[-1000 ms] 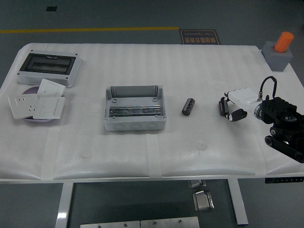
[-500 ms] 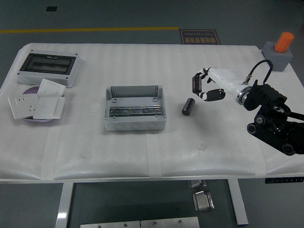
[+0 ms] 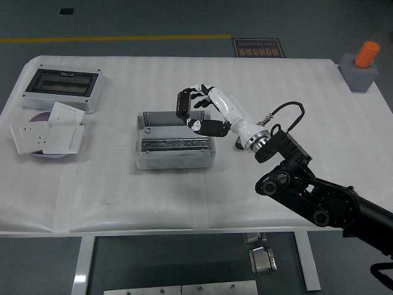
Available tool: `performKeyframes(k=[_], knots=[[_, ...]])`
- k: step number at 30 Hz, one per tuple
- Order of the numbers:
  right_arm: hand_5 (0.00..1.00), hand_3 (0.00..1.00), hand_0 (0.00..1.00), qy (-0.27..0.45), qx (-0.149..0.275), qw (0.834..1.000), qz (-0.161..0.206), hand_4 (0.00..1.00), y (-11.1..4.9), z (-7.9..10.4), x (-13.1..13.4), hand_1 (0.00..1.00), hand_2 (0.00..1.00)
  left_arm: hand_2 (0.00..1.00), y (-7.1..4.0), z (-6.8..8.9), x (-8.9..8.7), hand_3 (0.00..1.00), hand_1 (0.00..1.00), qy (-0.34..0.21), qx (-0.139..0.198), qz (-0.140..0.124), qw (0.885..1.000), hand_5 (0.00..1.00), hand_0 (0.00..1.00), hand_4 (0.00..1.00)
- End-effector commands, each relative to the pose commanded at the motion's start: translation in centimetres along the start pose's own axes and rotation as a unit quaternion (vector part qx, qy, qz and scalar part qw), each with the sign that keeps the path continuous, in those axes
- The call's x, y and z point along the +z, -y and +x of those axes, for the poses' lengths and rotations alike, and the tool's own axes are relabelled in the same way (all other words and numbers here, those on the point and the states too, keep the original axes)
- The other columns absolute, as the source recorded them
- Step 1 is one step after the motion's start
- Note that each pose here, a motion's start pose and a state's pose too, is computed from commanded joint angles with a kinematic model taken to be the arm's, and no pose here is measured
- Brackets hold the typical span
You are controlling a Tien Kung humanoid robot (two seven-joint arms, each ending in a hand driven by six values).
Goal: Pick up the battery,place it into the box
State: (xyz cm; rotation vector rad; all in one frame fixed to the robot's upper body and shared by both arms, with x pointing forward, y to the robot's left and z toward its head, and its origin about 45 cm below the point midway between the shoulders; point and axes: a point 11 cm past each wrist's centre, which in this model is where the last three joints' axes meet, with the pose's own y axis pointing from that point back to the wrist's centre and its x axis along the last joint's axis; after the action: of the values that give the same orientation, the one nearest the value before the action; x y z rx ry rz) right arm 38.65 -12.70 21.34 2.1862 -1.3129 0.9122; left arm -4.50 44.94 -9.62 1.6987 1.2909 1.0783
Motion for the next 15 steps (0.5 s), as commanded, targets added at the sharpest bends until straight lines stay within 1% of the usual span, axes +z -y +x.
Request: performKeyframes(k=[2,5,6,11,12,15], knots=[[0.297,0.703,0.640,-0.014,-0.014,1.000,-0.006,0.612,0.3,-1.2,0.1,0.614,0.720,0.476,0.0,0.0,0.0,0.543,0.655,0.000,0.000,0.001,1.000,0.178,0.631,0.618],[0.297,0.703,0.640,-0.036,-0.026,0.999,-0.021,0.612,0.7,-2.1,0.7,0.614,0.720,0.476,0.0,0.0,0.0,0.543,0.655,0.001,0.000,0.001,1.000,0.178,0.631,0.618],[0.453,0.909,0.794,-0.041,-0.029,0.998,-0.026,0.838,0.8,-2.3,1.0,0.739,0.836,0.476,0.0,0.0,0.0,0.543,0.654,0.001,0.000,0.001,1.000,0.176,0.630,0.617],[0.453,0.909,0.794,-0.063,-0.032,0.996,-0.046,0.838,0.7,-2.3,2.3,0.739,0.836,0.476,-0.1,0.0,0.2,0.543,0.654,0.000,-0.001,-0.002,1.000,0.176,0.630,0.617],[0.549,0.998,0.998,-0.067,-0.032,0.996,-0.050,0.983,0.7,-2.2,2.5,0.934,0.998,0.476,-0.1,-0.1,0.2,0.543,0.654,0.000,-0.001,-0.002,1.000,0.171,0.630,0.617],[0.549,0.998,0.998,-0.077,-0.031,0.994,-0.064,0.983,0.5,-1.6,3.4,0.934,0.998,0.476,-0.1,-0.1,0.3,0.543,0.654,0.000,-0.002,-0.004,1.000,0.171,0.630,0.617]])
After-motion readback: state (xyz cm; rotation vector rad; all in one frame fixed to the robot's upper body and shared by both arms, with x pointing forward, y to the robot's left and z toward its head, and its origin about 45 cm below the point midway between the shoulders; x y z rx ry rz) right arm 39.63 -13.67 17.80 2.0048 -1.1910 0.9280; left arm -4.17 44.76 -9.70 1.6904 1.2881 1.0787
